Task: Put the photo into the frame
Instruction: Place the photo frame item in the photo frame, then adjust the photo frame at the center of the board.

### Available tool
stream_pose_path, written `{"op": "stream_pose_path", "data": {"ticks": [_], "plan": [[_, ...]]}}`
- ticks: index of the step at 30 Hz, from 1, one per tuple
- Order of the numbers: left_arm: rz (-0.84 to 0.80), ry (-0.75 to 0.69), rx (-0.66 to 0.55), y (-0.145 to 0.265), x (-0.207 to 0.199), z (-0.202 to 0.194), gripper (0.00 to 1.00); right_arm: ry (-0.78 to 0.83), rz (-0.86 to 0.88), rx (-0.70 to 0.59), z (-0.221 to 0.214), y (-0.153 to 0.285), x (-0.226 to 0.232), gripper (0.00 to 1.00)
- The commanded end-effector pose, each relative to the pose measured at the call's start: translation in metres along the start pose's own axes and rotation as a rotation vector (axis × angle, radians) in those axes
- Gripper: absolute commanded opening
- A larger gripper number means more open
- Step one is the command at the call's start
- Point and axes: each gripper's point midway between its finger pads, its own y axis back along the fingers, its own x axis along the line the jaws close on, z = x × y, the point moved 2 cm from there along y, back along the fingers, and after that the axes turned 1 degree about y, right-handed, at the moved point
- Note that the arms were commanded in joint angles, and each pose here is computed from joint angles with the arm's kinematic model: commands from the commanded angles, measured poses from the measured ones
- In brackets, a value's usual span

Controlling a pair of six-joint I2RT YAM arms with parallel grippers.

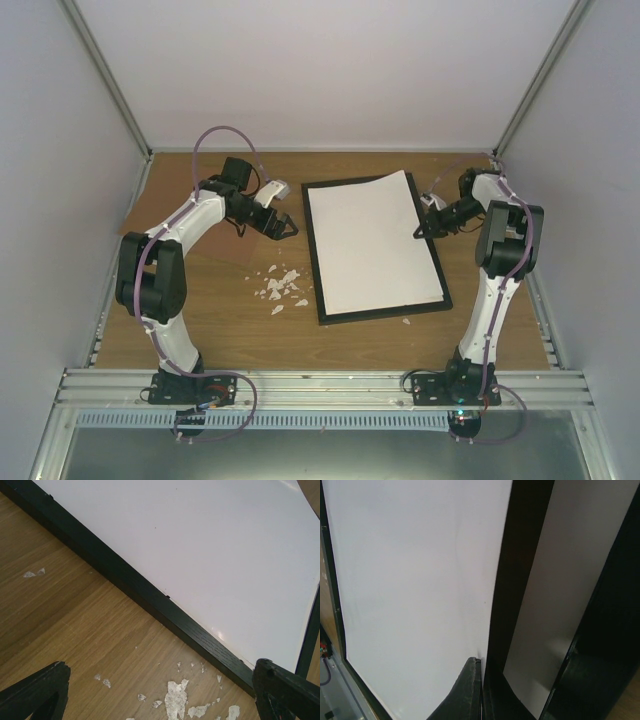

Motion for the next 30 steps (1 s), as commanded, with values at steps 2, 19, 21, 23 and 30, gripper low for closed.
{"op": "stream_pose_path", "data": {"ticks": [2,19,21,23,30], "plan": [[0.001,-0.004,-0.020,0.005,-0.001,0.004,0.99,0.032,-0.019,-0.082,0.014,0.015,0.005,0.01],[0.007,-0.012,-0.004,0.000,0.002,-0.002,0.99,0.147,-0.146,-0.083,-0.003,0.048,0.008,0.48],[0.001,-0.013,-0.007,-0.001,0.002,-0.001,0.99,0.146,-0.132,-0.073,-0.007,0.045,0.007,0.41],[-0.004,-0.010,-0.007,-0.003,0.003,-0.001,0.99,0.132,-0.115,-0.064,-0.009,0.040,0.006,0.38],[0.013,-0.023,-0.002,-0.009,0.008,-0.003,0.99,0.039,-0.162,-0.115,-0.003,0.054,-0.029,0.36]]}}
